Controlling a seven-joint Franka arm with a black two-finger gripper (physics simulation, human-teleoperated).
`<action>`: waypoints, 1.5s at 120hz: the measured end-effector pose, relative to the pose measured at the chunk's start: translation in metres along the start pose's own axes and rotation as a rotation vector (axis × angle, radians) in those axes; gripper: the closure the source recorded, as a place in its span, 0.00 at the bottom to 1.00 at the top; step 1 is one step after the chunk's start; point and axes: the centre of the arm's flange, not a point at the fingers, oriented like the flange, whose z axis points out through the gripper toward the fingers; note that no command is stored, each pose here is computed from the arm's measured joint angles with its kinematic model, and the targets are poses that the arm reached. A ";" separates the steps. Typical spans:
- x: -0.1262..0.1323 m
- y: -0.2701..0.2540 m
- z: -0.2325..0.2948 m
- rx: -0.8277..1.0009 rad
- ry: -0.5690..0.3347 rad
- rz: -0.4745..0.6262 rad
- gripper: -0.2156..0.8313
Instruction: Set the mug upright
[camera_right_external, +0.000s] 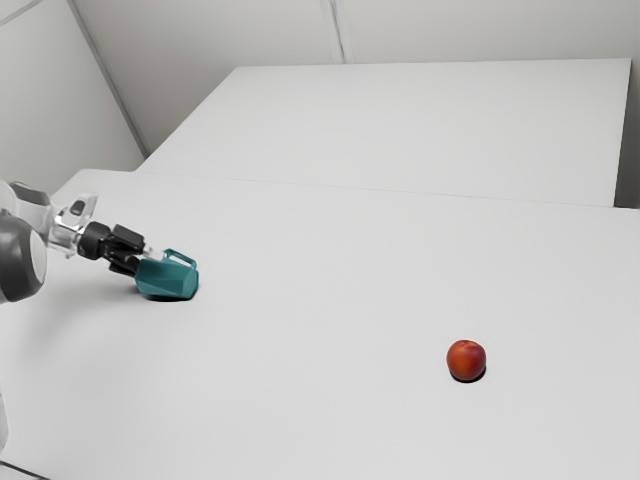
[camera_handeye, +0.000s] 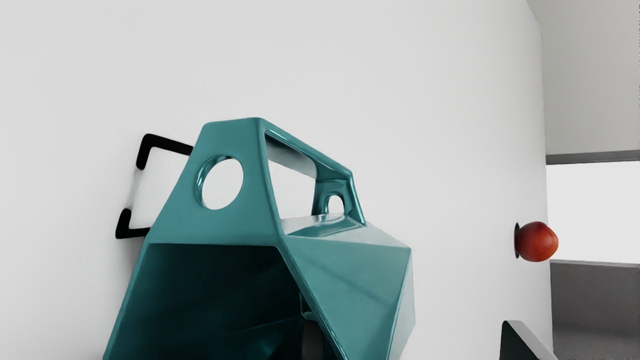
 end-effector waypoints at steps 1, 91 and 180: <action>0.000 0.000 0.000 -0.001 0.000 -0.001 0.50; 0.017 0.045 0.007 -0.022 -0.009 0.052 0.94; 0.087 0.230 0.119 1.090 -0.426 0.472 0.95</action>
